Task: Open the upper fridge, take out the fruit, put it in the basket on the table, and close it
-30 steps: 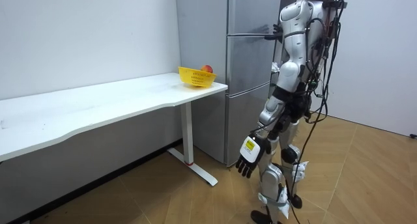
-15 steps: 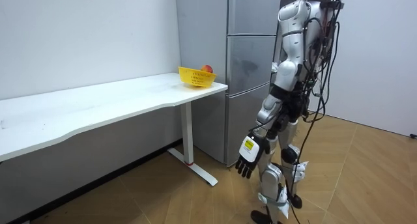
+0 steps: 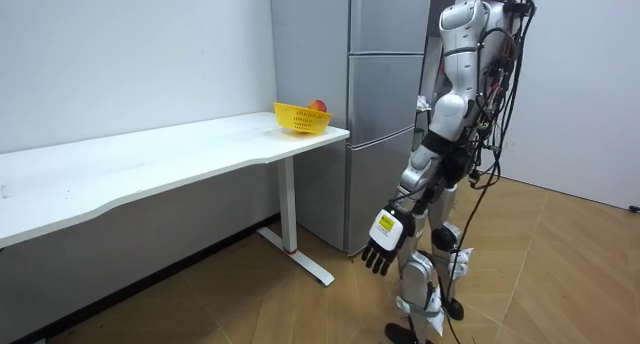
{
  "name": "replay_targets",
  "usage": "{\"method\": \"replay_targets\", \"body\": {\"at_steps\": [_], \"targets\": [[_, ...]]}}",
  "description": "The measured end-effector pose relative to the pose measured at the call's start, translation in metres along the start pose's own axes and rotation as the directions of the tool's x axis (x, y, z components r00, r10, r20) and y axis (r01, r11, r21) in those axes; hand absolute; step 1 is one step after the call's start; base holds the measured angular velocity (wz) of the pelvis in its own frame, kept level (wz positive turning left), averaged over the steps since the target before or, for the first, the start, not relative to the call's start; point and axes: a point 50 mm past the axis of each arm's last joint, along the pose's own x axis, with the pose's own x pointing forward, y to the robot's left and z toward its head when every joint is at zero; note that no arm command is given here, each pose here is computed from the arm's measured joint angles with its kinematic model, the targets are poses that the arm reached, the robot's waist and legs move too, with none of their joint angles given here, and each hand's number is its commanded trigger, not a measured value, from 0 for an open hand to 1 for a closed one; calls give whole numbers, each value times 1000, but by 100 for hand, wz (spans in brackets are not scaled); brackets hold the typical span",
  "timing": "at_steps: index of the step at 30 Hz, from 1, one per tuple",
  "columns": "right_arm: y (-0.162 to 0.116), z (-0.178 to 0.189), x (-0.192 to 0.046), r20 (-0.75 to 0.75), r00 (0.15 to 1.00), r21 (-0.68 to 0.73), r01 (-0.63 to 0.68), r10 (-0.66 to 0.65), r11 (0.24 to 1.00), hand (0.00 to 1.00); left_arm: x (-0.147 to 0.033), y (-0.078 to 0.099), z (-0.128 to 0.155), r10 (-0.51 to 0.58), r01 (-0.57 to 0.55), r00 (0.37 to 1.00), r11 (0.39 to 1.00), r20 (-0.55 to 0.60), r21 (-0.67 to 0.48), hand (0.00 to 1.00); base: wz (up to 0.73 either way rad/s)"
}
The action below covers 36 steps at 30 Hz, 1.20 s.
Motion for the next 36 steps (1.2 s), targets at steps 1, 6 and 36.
{"method": "replay_targets", "body": {"at_steps": [1, 6, 36], "targets": [[1, -2, 0, -6, 1000, -12, -6, 6, 1000, 0, 0, 0, 0, 1, -1, 1000, 1000, 1, 0, 0, 8], [7, -26, -4, -103, 992, -73, -78, 70, 994, 0, 1, -2, 4, -4, 4, 1000, 1000, 4, -1, 0, 4], [34, -55, -18, -281, 904, -311, -403, 322, 861, 0, 0, -23, -2, -91, 98, 991, 993, -95, 72, 0, 0]]}}
